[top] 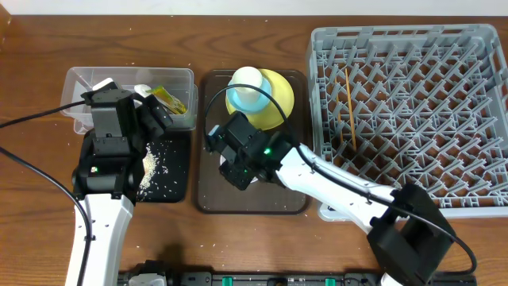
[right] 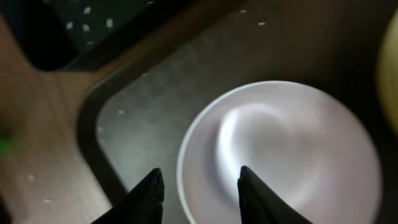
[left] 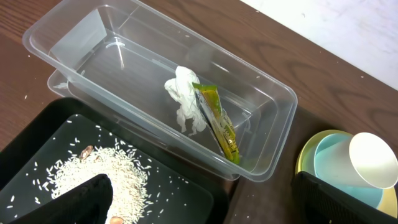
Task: Sort waste into correct bins and load items into the dishwasher rack
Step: 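Move the right gripper to the white bowl and grip its rim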
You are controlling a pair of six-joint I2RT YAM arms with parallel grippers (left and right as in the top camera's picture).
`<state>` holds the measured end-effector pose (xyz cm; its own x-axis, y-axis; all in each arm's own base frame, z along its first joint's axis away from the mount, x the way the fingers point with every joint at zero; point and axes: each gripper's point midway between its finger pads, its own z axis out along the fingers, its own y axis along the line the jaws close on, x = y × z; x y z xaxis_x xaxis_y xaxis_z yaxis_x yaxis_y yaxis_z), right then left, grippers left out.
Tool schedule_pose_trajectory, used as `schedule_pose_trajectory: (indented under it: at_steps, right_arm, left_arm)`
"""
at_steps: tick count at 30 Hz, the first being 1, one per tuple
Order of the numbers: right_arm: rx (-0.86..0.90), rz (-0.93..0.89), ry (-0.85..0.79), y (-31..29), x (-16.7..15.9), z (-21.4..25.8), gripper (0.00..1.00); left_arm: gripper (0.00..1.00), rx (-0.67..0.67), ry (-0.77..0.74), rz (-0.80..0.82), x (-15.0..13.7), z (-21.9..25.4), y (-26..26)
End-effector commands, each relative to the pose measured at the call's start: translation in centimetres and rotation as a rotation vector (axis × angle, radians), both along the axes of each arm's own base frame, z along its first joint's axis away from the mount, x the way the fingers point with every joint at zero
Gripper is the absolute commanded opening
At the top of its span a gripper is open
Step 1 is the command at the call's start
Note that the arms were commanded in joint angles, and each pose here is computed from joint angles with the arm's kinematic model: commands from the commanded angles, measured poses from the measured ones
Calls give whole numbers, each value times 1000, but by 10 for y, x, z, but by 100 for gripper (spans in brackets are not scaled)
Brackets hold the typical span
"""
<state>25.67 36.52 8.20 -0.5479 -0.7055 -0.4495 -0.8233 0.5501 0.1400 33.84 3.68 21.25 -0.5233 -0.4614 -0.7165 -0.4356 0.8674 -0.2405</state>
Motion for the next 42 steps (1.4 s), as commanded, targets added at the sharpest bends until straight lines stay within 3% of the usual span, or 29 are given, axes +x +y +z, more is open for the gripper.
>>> schedule_pose_trajectory:
  at_steps: [1,16,22,42]
  right_arm:
    - [20,31,40,4,-16,-1,38]
    - [-22,34,28,-10,-19,-32,40]
    - [-49,38,17,-16,-19,-38,34]
    - [-132,23,34,-33,-24,-46,29]
  left_arm:
    - [94,16,-9,1,1,6,3]
    - [94,16,-9,1,1,6,3]
    - [94,16,-9,1,1,6,3]
    - [94,16,-9,1,1,6,3]
